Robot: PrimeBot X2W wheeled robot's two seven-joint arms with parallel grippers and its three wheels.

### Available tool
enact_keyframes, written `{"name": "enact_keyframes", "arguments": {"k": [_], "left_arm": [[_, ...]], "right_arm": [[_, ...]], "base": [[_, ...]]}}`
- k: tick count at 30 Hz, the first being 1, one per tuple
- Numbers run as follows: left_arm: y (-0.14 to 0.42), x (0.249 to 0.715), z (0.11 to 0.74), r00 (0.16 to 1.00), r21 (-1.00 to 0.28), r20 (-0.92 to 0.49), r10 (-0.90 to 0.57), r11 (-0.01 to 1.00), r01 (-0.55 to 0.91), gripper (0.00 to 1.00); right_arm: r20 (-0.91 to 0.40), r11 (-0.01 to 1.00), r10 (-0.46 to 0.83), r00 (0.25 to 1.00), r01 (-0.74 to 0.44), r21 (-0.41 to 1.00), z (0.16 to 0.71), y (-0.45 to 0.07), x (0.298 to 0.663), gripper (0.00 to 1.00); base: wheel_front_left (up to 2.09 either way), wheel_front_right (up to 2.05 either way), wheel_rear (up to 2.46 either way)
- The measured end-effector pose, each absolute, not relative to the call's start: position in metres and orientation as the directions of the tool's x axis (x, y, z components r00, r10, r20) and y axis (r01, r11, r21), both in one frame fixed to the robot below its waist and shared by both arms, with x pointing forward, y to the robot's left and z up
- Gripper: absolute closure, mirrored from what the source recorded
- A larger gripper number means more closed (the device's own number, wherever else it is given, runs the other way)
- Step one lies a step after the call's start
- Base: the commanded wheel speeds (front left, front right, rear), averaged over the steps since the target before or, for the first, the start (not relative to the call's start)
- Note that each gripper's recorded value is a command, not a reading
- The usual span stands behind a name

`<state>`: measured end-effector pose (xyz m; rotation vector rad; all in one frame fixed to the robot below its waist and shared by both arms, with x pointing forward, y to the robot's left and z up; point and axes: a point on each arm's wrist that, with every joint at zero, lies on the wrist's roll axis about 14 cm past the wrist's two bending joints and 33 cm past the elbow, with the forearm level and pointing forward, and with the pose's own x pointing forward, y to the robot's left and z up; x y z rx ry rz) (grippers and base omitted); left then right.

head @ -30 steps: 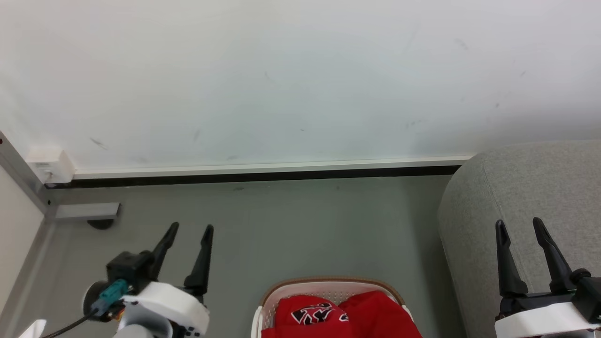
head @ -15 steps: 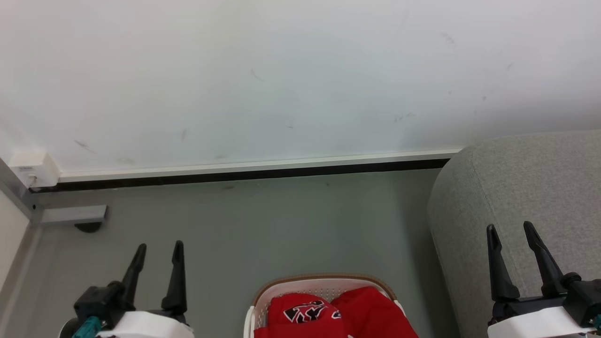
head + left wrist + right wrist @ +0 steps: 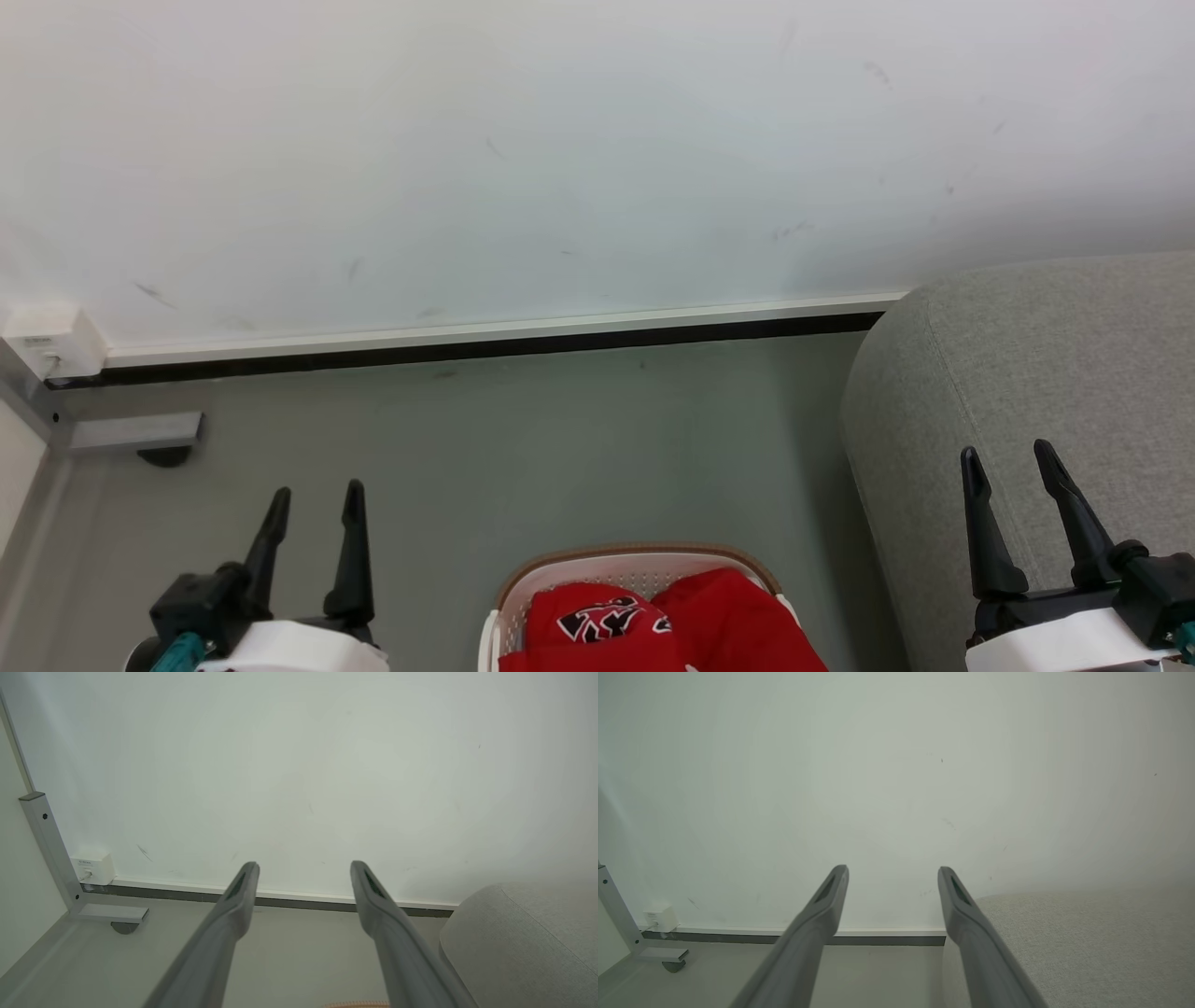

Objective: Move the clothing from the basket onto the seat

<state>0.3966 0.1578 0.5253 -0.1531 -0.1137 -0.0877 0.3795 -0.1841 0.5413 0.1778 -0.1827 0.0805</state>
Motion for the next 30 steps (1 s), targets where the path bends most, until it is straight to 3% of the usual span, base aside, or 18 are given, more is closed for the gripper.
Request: {"name": "enact_keyframes", "arguments": {"k": [21, 30], "left_arm": [[0.15, 0.403, 0.514, 0.991, -0.152, 0.094, -0.099, 0.982, 0.112, 0.0], [0.124, 0.418, 0.493, 0.983, -0.153, 0.039, -0.182, 0.971, 0.185, 0.0]], "right_arm": [[0.18, 0.982, 0.049, 0.982, -0.08, 0.169, 0.539, -0.189, 0.379, 0.0], [0.159, 0.984, -0.002, 0.987, -0.026, 0.175, 0.532, -0.207, 0.383, 0.0]], "base": [[0.0, 0.0, 0.0], [0.0, 0.0, 0.0]]}}
